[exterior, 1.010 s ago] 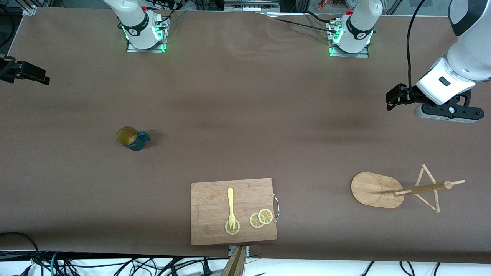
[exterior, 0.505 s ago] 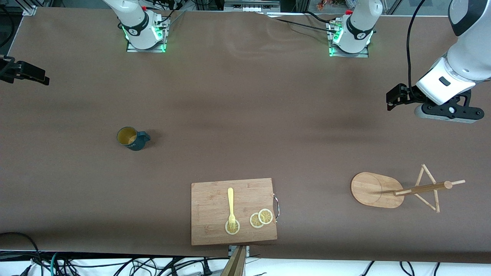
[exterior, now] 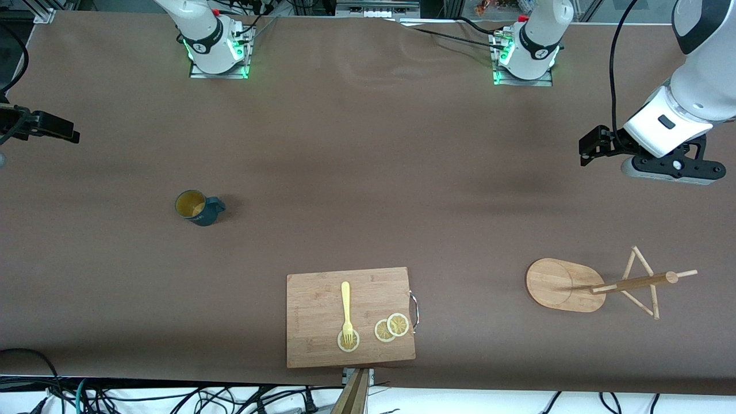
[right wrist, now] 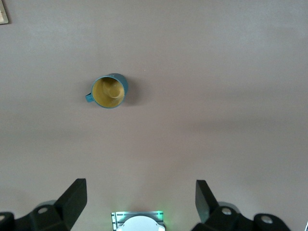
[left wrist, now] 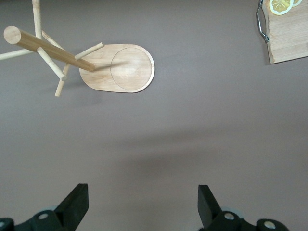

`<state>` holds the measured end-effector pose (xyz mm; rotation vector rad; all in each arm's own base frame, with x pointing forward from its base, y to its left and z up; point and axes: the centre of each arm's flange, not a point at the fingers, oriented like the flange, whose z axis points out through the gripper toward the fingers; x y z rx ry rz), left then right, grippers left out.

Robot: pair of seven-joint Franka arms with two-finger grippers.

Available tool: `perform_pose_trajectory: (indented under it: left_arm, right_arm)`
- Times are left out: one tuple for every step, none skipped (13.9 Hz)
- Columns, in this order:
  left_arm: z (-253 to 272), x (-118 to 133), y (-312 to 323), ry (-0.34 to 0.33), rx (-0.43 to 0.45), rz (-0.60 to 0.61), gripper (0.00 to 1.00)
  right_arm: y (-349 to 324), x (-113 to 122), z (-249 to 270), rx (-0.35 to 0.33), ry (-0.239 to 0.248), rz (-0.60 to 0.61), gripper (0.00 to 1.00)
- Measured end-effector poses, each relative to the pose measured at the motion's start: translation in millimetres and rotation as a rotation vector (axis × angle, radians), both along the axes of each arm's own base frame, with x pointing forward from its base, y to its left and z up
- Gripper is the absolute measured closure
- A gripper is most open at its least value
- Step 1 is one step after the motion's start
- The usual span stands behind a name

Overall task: Pass cup and hang on rack
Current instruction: 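Reach the right gripper down to the teal mug's rim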

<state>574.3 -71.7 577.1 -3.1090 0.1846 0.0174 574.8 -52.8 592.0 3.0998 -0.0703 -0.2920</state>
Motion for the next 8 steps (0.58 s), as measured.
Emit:
perform_pose_trajectory:
  left_arm:
    - [0.0, 0.0, 0.0, 0.0, 0.0, 0.0, 0.0]
    - [0.0, 0.0, 0.0, 0.0, 0.0, 0.0, 0.0]
    - [0.0, 0.0, 0.0, 0.0, 0.0, 0.0, 0.0]
    - [0.0, 0.0, 0.1, 0.0, 0.0, 0.0, 0.0]
    - [0.0, 0.0, 0.1, 0.0, 0.0, 0.0, 0.0]
    - [0.0, 0.0, 0.1, 0.0, 0.0, 0.0, 0.0]
    - [0.0, 0.0, 0.1, 0.0, 0.0, 0.0, 0.0]
    - [0.0, 0.0, 0.1, 0.0, 0.0, 0.0, 0.0]
  right_arm:
    - [-1.0, 0.8, -2.1, 0.0, 0.004, -0.002, 0.0]
    - [-1.3, 2.2, -6.1, 0.001, 0.012, -0.002, 0.0]
    - [-1.9, 4.7, -13.1, 0.002, 0.024, -0.003, 0.0]
    - [-3.8, 8.1, -22.2, 0.003, 0.04, -0.006, 0.0]
    - [-6.8, 11.2, -31.3, 0.004, 0.056, -0.011, 0.0]
    - [-9.2, 13.8, -40.2, 0.006, 0.071, -0.013, 0.0]
    - [-10.3, 15.3, -49.7, 0.008, 0.085, -0.013, 0.0]
    - [-10.3, 16.5, -59.4, 0.01, 0.094, -0.013, 0.0]
